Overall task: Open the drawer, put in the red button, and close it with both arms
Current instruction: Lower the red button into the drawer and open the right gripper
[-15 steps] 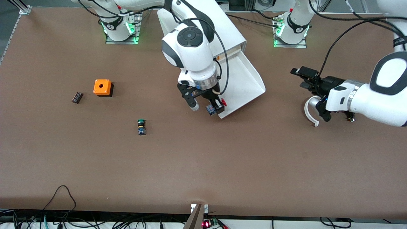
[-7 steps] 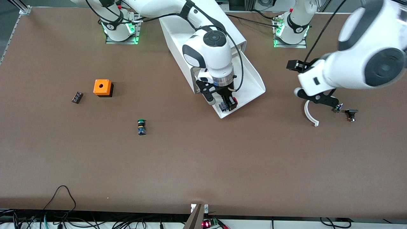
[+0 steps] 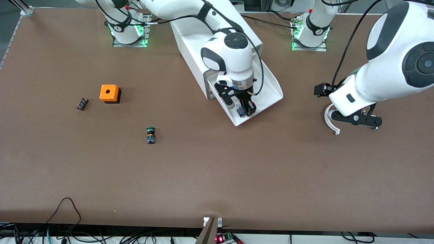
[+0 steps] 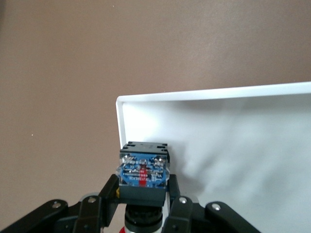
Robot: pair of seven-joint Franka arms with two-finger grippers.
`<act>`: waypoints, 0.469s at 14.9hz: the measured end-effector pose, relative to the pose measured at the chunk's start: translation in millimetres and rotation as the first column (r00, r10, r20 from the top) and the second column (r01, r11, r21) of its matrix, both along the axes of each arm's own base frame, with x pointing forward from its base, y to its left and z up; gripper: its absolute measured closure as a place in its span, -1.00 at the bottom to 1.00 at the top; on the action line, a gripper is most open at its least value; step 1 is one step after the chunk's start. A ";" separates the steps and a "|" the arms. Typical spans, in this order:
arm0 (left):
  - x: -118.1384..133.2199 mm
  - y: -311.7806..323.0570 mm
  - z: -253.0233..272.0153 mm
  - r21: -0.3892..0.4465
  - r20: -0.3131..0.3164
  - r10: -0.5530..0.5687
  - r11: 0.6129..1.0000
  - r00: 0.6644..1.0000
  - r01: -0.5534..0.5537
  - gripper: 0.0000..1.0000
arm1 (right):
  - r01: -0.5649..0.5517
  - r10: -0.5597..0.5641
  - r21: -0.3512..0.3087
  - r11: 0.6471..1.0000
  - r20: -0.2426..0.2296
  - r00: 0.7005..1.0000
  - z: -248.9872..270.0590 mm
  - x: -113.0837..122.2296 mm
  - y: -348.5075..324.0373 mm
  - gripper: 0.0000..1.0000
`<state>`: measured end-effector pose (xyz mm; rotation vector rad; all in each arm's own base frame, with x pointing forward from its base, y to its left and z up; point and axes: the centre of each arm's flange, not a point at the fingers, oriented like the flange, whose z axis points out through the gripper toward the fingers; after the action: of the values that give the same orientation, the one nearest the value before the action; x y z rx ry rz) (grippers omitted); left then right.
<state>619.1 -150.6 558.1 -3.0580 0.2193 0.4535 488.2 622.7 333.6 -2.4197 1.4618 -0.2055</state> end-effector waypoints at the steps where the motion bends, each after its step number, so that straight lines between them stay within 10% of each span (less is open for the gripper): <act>1: 0.4 -0.6 -0.7 0.000 0.000 0.001 1.000 1.000 -0.001 -1.00 | 0.000 0.000 -0.001 1.000 0.002 1.000 -0.6 0.3 -0.1 0.00; 7: -1.4 -9.2 -1.1 -0.008 -0.008 0.128 0.992 0.992 -0.128 -1.00 | 0.017 -0.018 0.013 1.000 0.043 0.999 21.2 16.7 -6.1 -1.00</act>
<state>617.7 -159.8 557.0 -3.0912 0.0249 0.4713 504.9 616.6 354.8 -2.3787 1.4616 -0.2504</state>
